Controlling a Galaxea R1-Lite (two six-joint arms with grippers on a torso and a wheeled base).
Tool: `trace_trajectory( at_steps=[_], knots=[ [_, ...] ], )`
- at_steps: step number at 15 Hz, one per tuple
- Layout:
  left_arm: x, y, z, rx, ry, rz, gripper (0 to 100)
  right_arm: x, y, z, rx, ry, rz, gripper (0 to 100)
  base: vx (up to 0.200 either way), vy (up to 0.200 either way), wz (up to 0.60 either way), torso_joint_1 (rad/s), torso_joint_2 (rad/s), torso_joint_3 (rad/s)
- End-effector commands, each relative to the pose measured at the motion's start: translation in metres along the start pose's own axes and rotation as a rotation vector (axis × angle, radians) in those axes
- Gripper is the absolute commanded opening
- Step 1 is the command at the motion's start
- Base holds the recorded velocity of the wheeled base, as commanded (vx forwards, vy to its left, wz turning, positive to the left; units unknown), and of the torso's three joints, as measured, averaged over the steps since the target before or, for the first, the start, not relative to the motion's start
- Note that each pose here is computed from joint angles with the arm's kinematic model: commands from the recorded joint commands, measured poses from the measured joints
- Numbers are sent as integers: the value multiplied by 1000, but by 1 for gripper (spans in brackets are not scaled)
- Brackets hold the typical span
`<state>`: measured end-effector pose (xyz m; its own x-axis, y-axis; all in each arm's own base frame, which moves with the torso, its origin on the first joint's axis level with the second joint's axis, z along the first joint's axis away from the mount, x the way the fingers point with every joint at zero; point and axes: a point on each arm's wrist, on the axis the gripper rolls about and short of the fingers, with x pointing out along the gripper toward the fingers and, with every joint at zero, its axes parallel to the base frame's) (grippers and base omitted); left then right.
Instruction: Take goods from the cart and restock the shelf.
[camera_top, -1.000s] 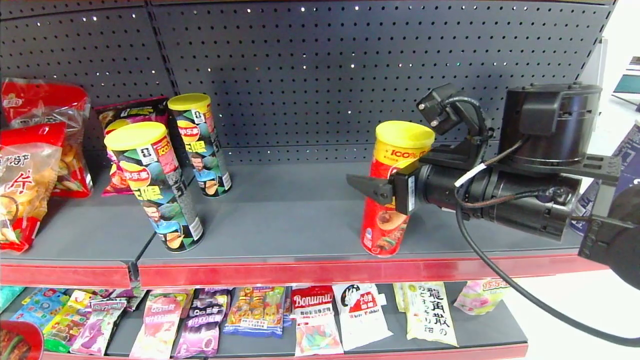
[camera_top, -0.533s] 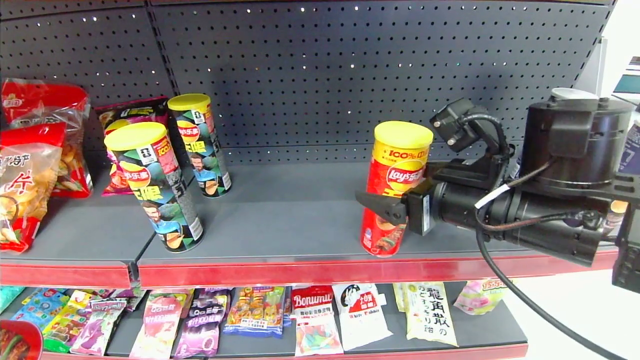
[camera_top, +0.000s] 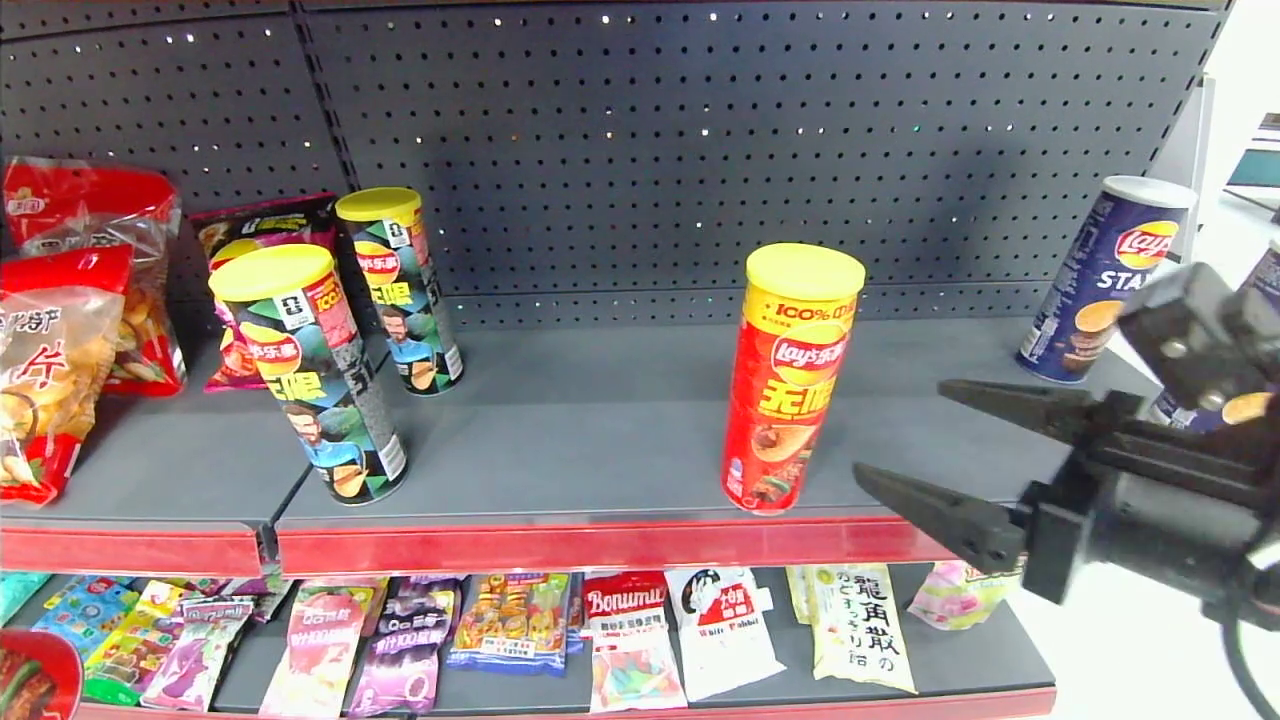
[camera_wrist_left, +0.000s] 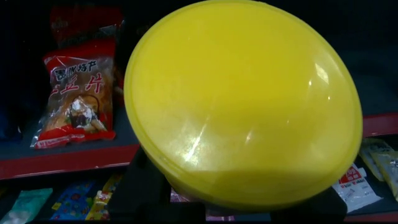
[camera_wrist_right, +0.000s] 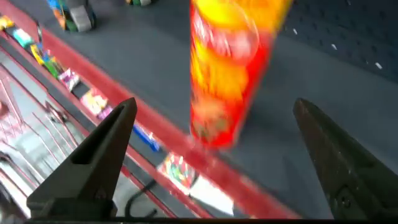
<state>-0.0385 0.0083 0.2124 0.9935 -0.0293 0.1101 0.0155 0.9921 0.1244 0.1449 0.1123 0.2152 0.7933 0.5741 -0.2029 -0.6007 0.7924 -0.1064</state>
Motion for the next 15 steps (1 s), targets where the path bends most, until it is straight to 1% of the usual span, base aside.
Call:
trace_trajectory(
  at_steps=[1,2,3,4,5,7,8,9,10,11,12,14,15],
  knots=[
    [9,0,12,3,17,-23,0,-68,-21,-37,-1,-44,-203,100,0,0,0,0,0,0],
    [19,-2,16,5,43,-84,0,-97,-23,-52,12,-61,-299,100,0,0,0,0,0,0],
    [25,-3,18,5,57,-131,0,-116,-19,-59,19,-59,-340,100,0,0,0,0,0,0],
    [28,-4,18,5,67,-154,0,-124,-17,-63,23,-47,-350,100,0,0,0,0,0,0],
    [38,-7,17,3,106,-226,0,-151,-5,-80,36,-2,-377,100,0,0,0,0,0,0],
    [46,-9,18,-1,122,-296,0,-178,9,-103,46,28,-435,100,0,0,0,0,0,0],
    [47,-10,18,-3,125,-322,0,-186,13,-111,50,28,-460,100,0,0,0,0,0,0],
    [47,-11,16,-8,130,-354,0,-195,20,-125,66,30,-473,100,0,0,0,0,0,0],
    [48,-12,14,-10,134,-379,0,-200,24,-136,72,30,-472,100,0,0,0,0,0,0],
    [48,-13,13,-15,140,-404,0,-198,24,-140,90,45,-466,100,0,0,0,0,0,0],
    [48,-13,11,-20,141,-427,0,-196,24,-142,123,36,-459,100,0,0,0,0,0,0],
    [47,-14,8,-22,145,-440,0,-186,23,-154,136,42,-426,100,0,0,0,0,0,0],
    [47,-14,9,-23,141,-438,0,-175,21,-164,127,-1,-380,100,0,0,0,0,0,0]
  ],
)
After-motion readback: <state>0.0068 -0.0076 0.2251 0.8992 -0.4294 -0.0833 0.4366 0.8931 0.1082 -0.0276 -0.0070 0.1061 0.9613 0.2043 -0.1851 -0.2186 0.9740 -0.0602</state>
